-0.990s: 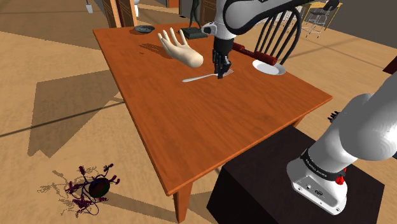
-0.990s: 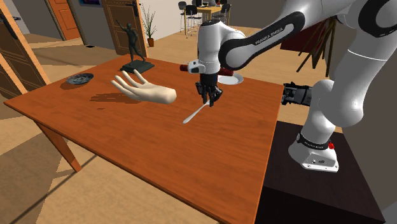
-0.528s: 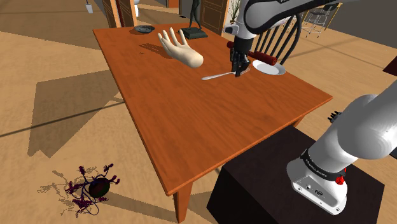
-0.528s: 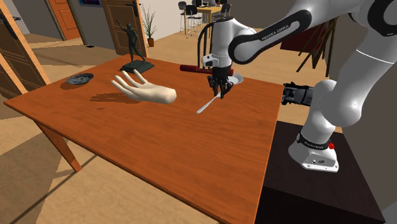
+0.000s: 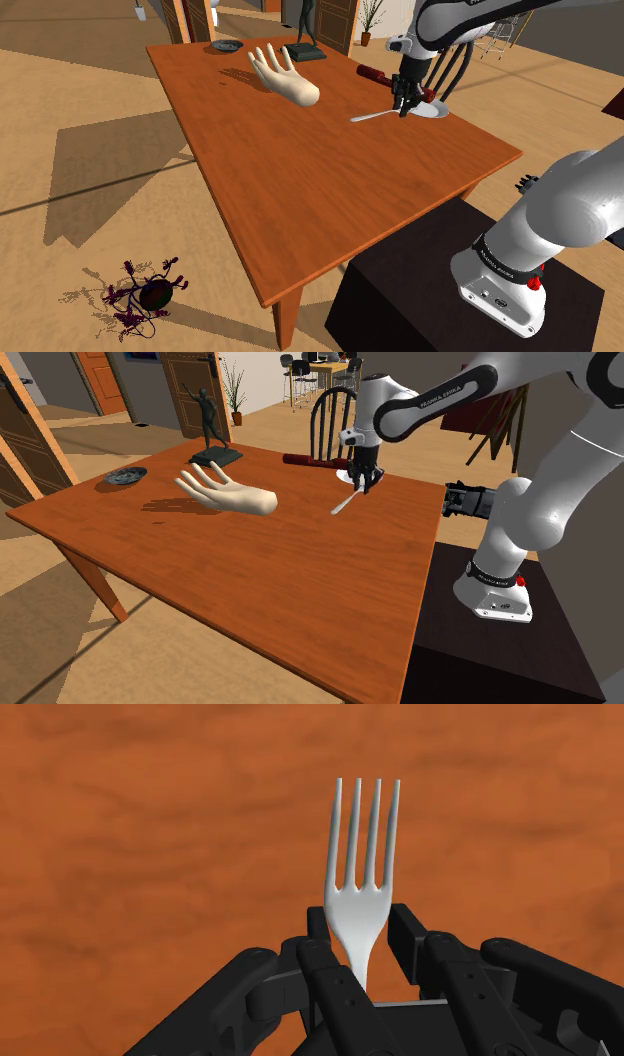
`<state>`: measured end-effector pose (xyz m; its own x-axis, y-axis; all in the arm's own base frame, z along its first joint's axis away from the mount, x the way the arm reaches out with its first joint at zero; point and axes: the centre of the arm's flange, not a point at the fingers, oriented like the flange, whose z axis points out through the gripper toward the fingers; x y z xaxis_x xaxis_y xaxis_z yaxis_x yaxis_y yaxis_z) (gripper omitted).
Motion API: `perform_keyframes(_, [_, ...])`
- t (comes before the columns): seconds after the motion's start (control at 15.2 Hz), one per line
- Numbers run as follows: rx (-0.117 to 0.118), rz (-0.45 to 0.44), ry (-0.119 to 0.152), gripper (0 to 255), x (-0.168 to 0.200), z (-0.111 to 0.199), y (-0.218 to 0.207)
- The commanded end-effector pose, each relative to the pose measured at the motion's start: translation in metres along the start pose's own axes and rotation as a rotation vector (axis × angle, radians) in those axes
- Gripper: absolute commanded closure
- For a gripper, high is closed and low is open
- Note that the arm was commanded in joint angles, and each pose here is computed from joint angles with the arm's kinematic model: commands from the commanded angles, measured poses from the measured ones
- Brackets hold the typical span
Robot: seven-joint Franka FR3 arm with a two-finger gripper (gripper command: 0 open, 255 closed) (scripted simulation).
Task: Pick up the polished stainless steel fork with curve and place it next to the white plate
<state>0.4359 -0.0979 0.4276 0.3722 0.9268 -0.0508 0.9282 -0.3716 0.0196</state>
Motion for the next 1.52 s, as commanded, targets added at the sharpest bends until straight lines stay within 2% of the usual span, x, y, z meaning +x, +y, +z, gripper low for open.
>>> perform_keyframes(0.0, [0.0, -0.001, 0.0, 255, -0.028, 0.002, 0.002])
perform_keyframes(0.59, [0.0, -0.001, 0.0, 255, -0.145, 0.008, 0.005])
perform_keyframes(1.45, [0.0, -0.001, 0.0, 255, -0.141, 0.077, 0.003])
